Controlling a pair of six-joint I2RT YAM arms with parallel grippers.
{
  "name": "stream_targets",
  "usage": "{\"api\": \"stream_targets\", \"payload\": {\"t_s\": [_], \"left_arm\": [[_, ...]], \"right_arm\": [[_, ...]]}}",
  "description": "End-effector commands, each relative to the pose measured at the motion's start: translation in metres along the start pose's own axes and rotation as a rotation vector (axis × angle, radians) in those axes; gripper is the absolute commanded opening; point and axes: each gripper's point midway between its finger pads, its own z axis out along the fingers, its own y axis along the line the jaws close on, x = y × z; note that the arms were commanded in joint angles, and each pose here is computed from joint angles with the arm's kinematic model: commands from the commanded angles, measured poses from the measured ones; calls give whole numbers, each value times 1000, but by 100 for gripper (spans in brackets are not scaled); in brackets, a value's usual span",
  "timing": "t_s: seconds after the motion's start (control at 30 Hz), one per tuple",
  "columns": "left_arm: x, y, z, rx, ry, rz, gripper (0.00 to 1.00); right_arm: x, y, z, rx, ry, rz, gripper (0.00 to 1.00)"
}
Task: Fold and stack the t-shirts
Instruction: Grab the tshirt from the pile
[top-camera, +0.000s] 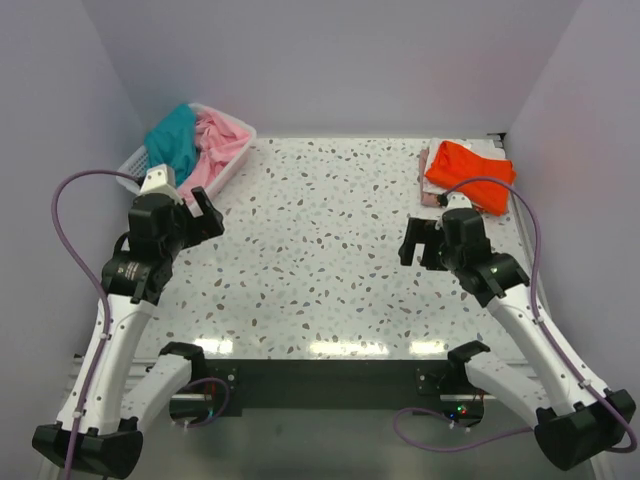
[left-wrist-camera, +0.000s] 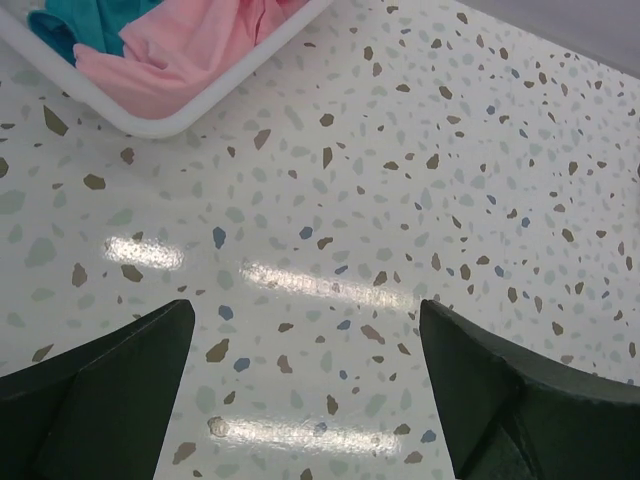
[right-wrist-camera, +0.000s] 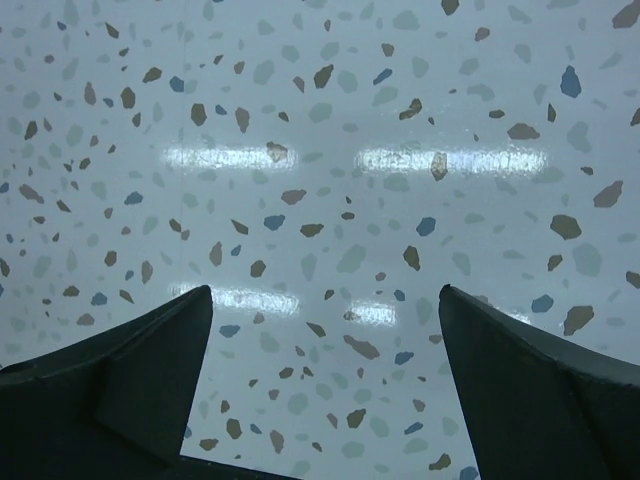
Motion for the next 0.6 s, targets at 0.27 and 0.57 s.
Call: {"api": "stream_targets", "payload": {"t_s": [0.27, 0.57], "left_arm": [[6, -12, 43, 50, 57, 114, 100], [-1, -23, 114, 78, 93, 113, 100]], "right_arm": [[-1, 0, 7, 40, 49, 16, 99], [7, 1, 30, 72, 102, 79, 99]]}}
